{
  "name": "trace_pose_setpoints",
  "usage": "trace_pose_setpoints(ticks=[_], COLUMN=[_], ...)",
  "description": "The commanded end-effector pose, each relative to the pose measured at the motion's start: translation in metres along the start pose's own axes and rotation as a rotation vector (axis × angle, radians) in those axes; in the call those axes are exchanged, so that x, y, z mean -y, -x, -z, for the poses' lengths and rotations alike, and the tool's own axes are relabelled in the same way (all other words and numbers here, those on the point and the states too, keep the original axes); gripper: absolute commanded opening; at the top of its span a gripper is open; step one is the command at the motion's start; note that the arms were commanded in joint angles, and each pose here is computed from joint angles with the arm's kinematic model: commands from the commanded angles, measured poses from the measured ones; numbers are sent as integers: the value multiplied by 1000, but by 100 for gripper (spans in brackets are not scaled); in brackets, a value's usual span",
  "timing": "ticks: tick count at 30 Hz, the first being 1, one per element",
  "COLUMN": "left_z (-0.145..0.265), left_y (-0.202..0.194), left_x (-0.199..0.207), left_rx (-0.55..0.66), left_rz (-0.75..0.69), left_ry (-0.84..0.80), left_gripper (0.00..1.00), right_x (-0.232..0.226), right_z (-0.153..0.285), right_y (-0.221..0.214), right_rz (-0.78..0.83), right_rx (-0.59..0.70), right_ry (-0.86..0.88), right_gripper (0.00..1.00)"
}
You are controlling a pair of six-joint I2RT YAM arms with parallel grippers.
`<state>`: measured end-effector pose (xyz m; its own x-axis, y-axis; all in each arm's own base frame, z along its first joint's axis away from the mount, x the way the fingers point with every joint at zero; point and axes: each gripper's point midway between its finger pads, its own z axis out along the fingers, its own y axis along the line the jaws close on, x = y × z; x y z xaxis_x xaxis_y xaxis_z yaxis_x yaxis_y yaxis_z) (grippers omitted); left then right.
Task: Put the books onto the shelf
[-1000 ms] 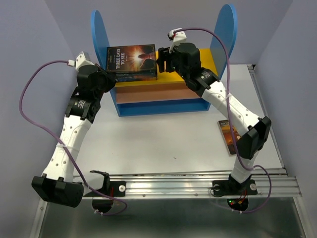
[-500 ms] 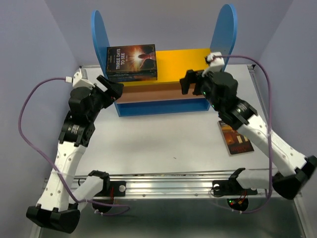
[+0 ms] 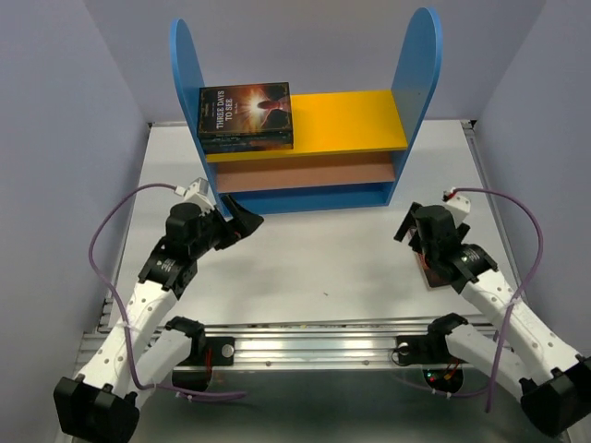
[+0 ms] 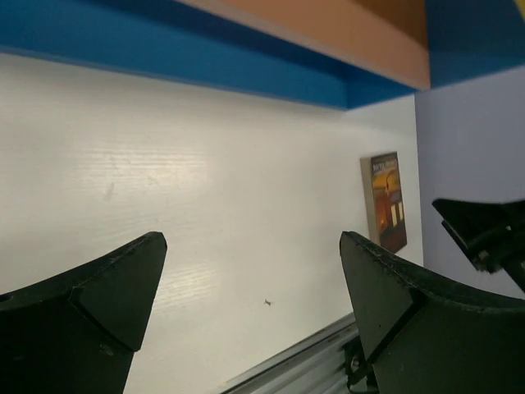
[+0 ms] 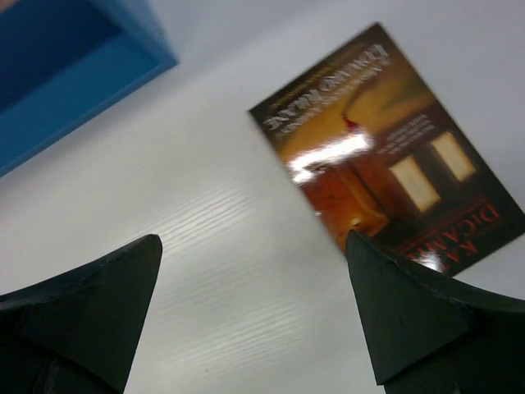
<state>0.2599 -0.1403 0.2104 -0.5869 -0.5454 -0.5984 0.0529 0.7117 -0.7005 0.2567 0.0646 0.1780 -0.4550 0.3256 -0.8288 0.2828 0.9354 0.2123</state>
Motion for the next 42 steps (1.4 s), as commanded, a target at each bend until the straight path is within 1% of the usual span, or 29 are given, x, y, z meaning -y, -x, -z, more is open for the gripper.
trace_pose_setpoints(ticks=[1, 3, 4, 6, 7, 8, 10, 11, 12, 13, 15, 17, 18, 19, 20, 21, 22, 23, 25, 26, 29, 30, 31, 33, 34, 35, 38, 39, 42], left_z=[-5, -9, -14, -19, -24, -27, -31, -33, -34, -38, -41, -46, -47, -49, -50, -51, -53, -54, -57, -58, -60, -61, -61, -61, -62, -62, -64, -64, -65], left_y=[-19, -29, -41, -53, -56, -61, -66, -69, -71, -74, -78, -83, -85, -86, -86, -88, -89, -89, -89, -89, -90, -91, -91, -92, -92, -92, -91, -92, -92], left_x=[31, 40, 44, 44, 50, 50, 54, 54, 53, 52, 50, 46, 45, 43, 43, 43, 42, 42, 42, 41, 40, 39, 37, 36, 34, 33, 32, 31, 29], left_rx=[-26, -43, -76, -114, -121, -134, -141, -146, -148, -158, -171, -189, -194, -197, -197, -201, -207, -206, -211, -212, -215, -217, -216, -218, -216, -213, -210, -213, -213], left_rz=[-33, -42, -58, -63, -66, -61, -61, -65, -65, -68, -75, -83, -85, -83, -82, -82, -82, -86, -94, -100, -104, -104, -100, -99, -96, -99, -101, -105, -90], left_ry=[-144, -161, -164, -153, -170, -174, -199, -205, -207, -206, -200, -184, -183, -179, -177, -176, -175, -173, -168, -164, -156, -151, -146, -141, -132, -128, -120, -119, -107], left_gripper=[99, 99, 99, 99, 99, 99, 99, 99, 99, 99, 99, 99, 99, 99, 99, 99, 99, 99, 99, 99, 99, 99, 99, 99, 99, 99, 99, 99, 99], right_x=[61, 71, 78, 90, 108, 115, 132, 130, 136, 137, 158, 176, 190, 189, 189, 186, 177, 172, 161, 157, 136, 130, 122, 111, 102, 90, 59, 39, 12], right_z=[-23, -41, -54, -74, -80, -89, -97, -103, -111, -118, -125, -138, -140, -146, -147, -149, -147, -146, -139, -134, -118, -110, -101, -88, -79, -73, -62, -56, -48], right_y=[-8, -19, -20, -23, -18, -19, -8, -4, 9, 7, 15, 12, 8, -7, -12, -16, -31, -31, -48, -46, -53, -67, -62, -76, -74, -82, -91, -103, -124], right_rz=[-157, -193, -249, -289, -308, -321, -359, -352, -370, -382, -425, -476, -543, -589, -609, -612, -628, -634, -661, -662, -698, -717, -722, -718, -711, -687, -639, -582, -599], right_rx=[-38, -110, -134, -155, -145, -163, -144, -131, -86, -111, -98, -119, -140, -191, -210, -217, -255, -244, -286, -271, -291, -325, -310, -344, -337, -373, -407, -447, -504], right_ry=[-213, -220, -192, -221, -270, -288, -321, -305, -293, -279, -313, -333, -330, -307, -290, -274, -232, -201, -157, -139, -42, -32, 7, 22, 50, 77, 129, 156, 201], right_gripper=[100, 100, 100, 100, 100, 100, 100, 100, 100, 100, 100, 100, 100, 100, 100, 100, 100, 100, 100, 100, 100, 100, 100, 100, 100, 100, 100, 100, 100])
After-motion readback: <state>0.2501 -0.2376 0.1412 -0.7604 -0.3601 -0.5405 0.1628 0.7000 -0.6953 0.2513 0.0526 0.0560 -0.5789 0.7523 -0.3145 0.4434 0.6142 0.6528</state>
